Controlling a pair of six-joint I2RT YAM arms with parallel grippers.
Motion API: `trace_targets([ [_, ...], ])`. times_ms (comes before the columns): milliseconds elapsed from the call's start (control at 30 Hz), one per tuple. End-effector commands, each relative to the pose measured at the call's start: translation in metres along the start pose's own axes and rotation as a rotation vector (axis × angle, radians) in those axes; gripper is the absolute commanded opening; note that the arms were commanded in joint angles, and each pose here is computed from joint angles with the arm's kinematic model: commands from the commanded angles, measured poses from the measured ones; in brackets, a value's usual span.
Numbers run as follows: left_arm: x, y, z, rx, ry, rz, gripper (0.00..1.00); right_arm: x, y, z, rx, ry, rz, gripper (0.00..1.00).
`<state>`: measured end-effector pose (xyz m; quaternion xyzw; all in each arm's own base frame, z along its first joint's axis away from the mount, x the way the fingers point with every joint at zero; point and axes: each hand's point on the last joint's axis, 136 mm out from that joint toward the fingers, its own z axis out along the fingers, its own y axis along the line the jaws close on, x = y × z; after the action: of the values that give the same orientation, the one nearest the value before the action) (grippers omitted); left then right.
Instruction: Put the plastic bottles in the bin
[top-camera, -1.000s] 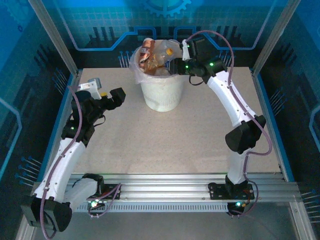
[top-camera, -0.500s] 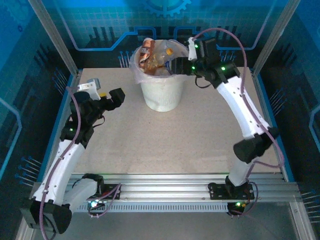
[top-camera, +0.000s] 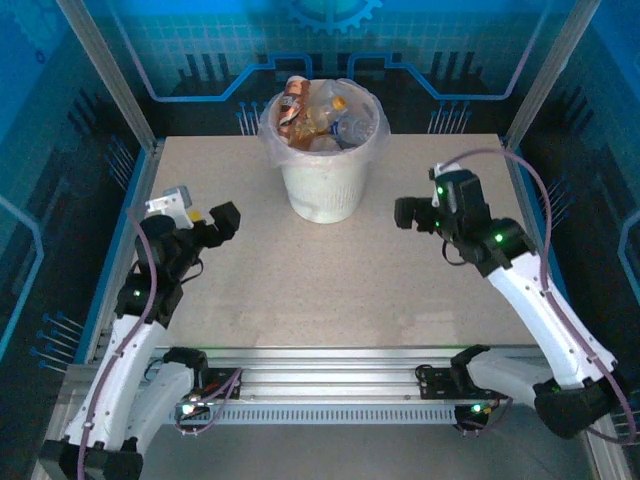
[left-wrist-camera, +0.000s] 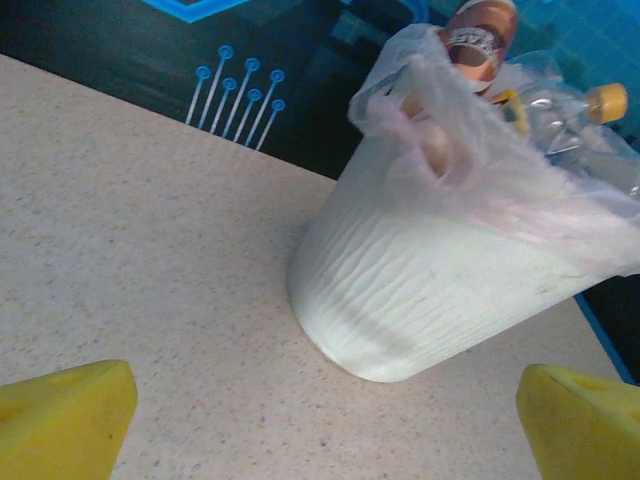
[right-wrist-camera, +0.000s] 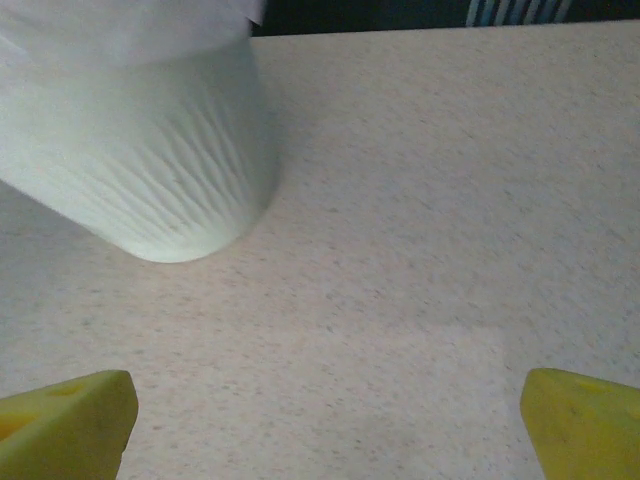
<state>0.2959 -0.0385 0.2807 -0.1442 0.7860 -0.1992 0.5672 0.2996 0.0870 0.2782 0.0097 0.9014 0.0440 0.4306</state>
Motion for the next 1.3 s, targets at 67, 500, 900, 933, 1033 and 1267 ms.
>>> trace_targets([
  [67,0.023,0.036,-0.001,-0.117,-0.029,0.015,0.99,0.036,-0.042,0.018,0.152,-0.033,0.053,1.0],
  [500,0.076,0.089,0.032,-0.214,-0.078,0.166,0.99,0.089,-0.078,0.08,0.238,-0.099,-0.052,1.0],
  [900,0.086,0.099,0.064,-0.22,-0.091,0.374,0.99,0.098,-0.095,0.112,0.238,-0.079,-0.063,1.0],
  [933,0.086,0.097,0.069,-0.211,-0.095,0.388,0.99,0.098,-0.095,0.116,0.235,-0.078,-0.068,1.0],
  [1033,0.086,0.096,0.084,-0.193,-0.105,0.42,0.99,0.097,-0.094,0.129,0.22,-0.083,-0.087,1.0],
  [1267,0.09,0.101,0.112,-0.184,-0.108,0.437,0.99,0.083,-0.09,0.144,0.173,-0.135,-0.105,1.0],
])
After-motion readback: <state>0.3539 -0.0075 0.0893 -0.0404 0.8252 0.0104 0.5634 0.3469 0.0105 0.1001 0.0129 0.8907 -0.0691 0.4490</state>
